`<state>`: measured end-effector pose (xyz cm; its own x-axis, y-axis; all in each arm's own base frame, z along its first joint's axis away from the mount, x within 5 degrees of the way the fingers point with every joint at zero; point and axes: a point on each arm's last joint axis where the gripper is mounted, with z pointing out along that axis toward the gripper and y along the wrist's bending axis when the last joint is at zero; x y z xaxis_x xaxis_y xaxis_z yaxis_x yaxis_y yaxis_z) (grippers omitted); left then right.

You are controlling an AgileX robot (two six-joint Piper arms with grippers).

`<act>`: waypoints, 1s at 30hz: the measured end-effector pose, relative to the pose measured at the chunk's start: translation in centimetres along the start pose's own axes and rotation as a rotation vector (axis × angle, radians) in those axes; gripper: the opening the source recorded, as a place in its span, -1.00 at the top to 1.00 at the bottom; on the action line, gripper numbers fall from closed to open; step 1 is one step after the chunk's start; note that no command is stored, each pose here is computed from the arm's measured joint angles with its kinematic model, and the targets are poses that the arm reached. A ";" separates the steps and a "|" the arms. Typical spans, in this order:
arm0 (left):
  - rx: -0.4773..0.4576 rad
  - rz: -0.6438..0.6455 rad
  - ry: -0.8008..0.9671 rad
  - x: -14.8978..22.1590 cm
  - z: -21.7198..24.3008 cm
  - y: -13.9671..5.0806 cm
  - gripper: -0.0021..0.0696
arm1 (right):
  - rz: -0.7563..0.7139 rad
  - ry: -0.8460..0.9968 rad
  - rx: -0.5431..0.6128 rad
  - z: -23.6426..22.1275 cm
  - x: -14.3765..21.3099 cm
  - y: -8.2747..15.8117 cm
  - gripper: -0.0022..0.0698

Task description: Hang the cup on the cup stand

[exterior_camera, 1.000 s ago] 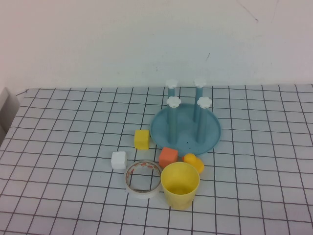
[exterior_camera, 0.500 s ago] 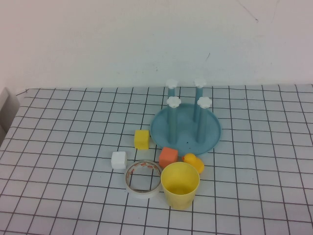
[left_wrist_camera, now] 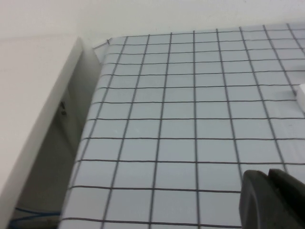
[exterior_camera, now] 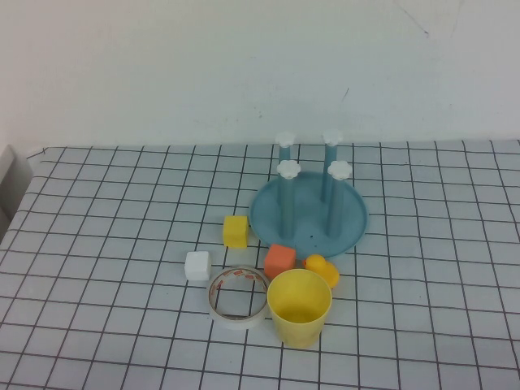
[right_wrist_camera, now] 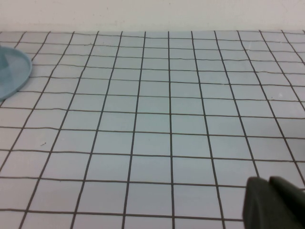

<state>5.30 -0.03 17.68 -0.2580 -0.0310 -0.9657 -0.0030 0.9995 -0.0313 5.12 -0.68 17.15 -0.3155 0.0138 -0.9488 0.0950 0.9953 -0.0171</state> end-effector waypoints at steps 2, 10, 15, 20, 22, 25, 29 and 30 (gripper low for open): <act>-0.015 0.041 -0.002 0.0 0.0 0.1 0.95 | 0.000 0.000 0.000 0.0 0.0 0.0 0.94; -0.010 0.007 -0.040 -0.4 0.0 0.1 0.95 | 0.199 0.008 -0.085 0.0 0.0 0.8 0.94; 0.094 -0.482 -0.203 -2.0 -0.2 -0.4 0.95 | 0.533 0.038 -0.220 -0.2 -0.1 2.0 0.94; 0.169 -0.901 -0.284 -2.9 -0.5 -0.2 0.95 | 0.970 0.080 -0.407 -0.6 -0.8 3.4 0.94; 0.173 -0.920 -0.283 -2.9 -0.5 -0.2 0.95 | 1.012 0.077 -0.423 -0.7 -1.0 3.4 0.94; 0.173 -0.919 -0.283 -2.9 -0.5 -0.2 0.95 | 1.025 0.066 -0.427 -0.7 -1.1 3.4 0.94; 0.173 -0.918 -0.283 -2.9 -0.5 -0.2 0.95 | 1.015 0.028 -0.412 -0.6 -1.3 3.2 0.94; 0.175 -0.932 -0.283 -2.9 -0.5 -0.2 0.95 | 1.013 0.026 -0.411 -0.6 -1.3 3.2 0.94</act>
<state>5.60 -0.19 20.57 0.0150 -0.8277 -0.5609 0.0613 0.5607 -0.8258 5.28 2.51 18.55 -0.2888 0.8418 -0.4561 0.0004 0.4765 0.8792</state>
